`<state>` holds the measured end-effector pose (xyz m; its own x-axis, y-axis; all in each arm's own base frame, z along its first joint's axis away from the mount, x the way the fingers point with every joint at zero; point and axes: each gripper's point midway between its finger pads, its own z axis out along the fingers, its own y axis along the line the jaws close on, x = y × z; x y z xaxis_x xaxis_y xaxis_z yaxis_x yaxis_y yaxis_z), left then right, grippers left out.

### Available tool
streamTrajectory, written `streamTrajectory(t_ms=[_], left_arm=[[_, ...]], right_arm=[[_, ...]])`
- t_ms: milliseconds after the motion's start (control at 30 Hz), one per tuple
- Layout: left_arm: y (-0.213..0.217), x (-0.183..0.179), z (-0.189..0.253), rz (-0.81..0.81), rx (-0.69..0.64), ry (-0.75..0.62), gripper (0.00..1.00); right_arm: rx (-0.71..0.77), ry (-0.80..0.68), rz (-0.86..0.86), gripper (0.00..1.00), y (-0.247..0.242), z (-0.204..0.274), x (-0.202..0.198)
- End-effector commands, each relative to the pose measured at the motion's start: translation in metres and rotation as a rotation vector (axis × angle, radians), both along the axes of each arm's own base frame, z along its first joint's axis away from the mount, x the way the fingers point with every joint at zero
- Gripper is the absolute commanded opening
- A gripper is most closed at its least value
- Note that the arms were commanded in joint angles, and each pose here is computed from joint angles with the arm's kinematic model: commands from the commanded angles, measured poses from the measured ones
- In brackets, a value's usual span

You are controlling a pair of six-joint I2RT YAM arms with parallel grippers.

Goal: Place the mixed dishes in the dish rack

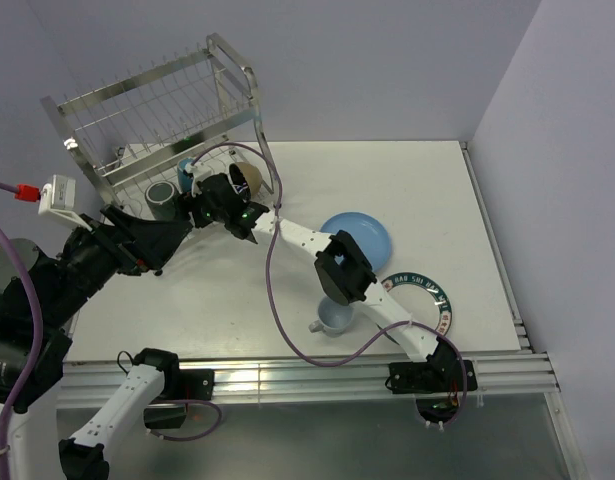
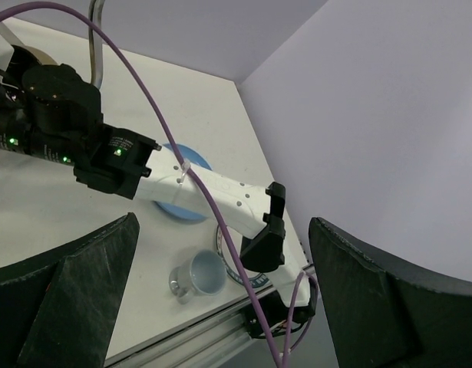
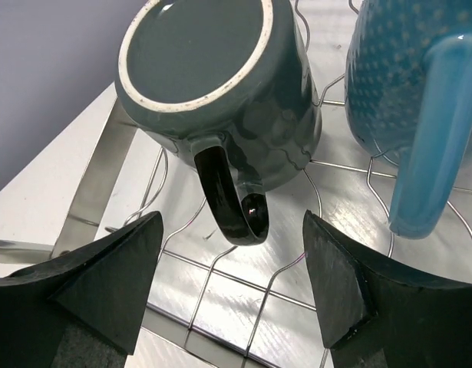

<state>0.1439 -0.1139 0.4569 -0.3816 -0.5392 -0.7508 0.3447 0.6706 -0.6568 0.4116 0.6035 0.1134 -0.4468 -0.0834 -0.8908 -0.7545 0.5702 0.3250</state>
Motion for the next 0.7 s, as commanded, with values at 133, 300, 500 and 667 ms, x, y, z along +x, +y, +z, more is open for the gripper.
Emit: streamTrajectory(t_ms=[133, 300, 500, 667], left_arm=[[-0.001, 0.009, -0.025, -0.003, 0.043, 0.105, 0.99], [-0.005, 0.017, -0.045, -0.014, 0.05, 0.2, 0.98], [-0.018, 0.026, -0.084, -0.079, 0.067, 0.367, 0.96], [-0.032, 0.032, -0.131, -0.166, 0.148, 0.528, 0.95]], right_arm=[[0.143, -0.106, 0.001, 0.81, -0.019, 0.102, -0.013], [0.166, -0.083, -0.007, 0.82, -0.058, 0.13, -0.04], [0.146, -0.02, -0.106, 0.84, -0.132, 0.151, -0.065], [0.106, 0.056, -0.415, 0.84, -0.256, 0.152, -0.065]])
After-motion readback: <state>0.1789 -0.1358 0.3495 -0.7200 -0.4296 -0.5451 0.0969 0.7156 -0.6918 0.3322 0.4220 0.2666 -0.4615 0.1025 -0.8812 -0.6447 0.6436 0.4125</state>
